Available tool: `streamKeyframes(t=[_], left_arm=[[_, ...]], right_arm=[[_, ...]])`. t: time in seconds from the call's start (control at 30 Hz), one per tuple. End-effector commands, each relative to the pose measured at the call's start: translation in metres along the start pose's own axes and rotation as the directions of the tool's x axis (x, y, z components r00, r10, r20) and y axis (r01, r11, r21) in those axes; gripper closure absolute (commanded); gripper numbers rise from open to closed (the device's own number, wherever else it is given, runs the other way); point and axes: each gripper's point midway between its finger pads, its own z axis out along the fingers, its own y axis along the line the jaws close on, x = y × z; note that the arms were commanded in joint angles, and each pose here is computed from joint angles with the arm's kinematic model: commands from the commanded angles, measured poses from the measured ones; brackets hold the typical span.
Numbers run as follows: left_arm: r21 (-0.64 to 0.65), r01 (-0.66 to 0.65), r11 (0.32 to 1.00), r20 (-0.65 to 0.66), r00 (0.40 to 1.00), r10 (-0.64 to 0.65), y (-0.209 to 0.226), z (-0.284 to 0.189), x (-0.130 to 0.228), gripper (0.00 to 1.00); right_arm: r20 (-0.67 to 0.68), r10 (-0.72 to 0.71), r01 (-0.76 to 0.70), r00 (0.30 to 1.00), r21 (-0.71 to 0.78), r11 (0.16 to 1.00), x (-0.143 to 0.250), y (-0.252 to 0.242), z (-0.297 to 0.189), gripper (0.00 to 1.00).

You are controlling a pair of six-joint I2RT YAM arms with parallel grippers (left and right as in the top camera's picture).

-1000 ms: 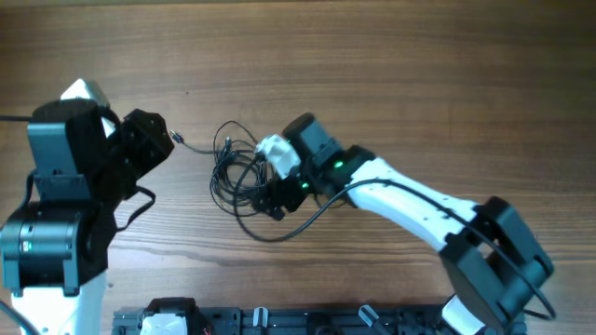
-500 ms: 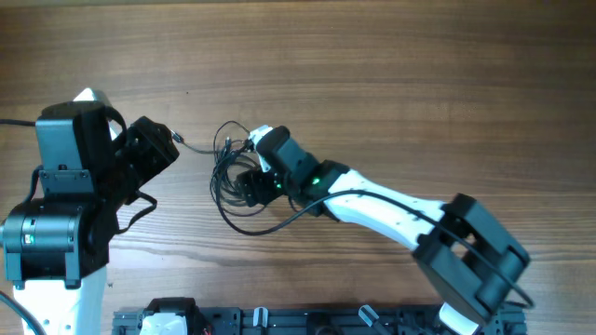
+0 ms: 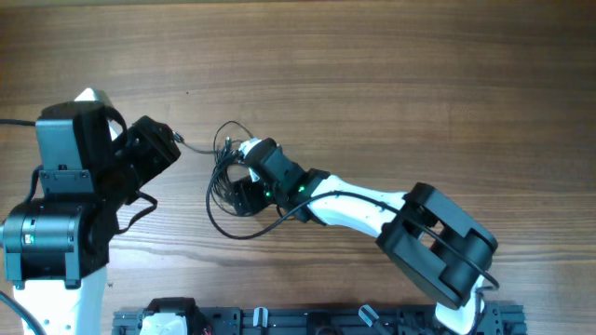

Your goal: Untangle cables

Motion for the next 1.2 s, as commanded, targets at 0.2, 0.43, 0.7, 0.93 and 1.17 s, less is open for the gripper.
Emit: streamKeyframes(t=[0.2, 0.43, 0.7, 0.93, 1.17], left_arm=[[0.012, 0.0, 1.0, -0.002, 1.0, 0.0, -0.002, -0.003, -0.001, 0.37], [0.01, 0.0, 1.0, -0.003, 1.0, 0.0, -0.001, -0.003, -0.001, 0.34], [0.01, 0.0, 1.0, -0.003, 1.0, 0.0, -0.001, -0.003, -0.001, 0.34], [0.01, 0.0, 1.0, -0.003, 1.0, 0.0, -0.001, -0.003, -0.001, 0.34], [0.011, -0.001, 1.0, -0.002, 1.0, 0.001, -0.001, -0.003, -0.001, 0.34]], right_arm=[[-0.085, -0.205, 0.198, 0.975, -0.084, 0.977, 0.025, 0.013, 0.008, 0.11], [-0.186, -0.45, 0.414, 0.874, -0.203, 0.888, 0.061, 0.015, 0.001, 0.0], [-0.317, -0.506, 0.492, 0.802, -0.13, 0.861, 0.085, -0.016, -0.005, 0.27], [-0.393, -0.449, 0.512, 0.802, 0.066, 0.857, 0.083, -0.052, -0.011, 0.87], [-0.316, -0.345, 0.415, 0.884, 0.19, 0.89, 0.061, -0.057, -0.009, 0.96]])
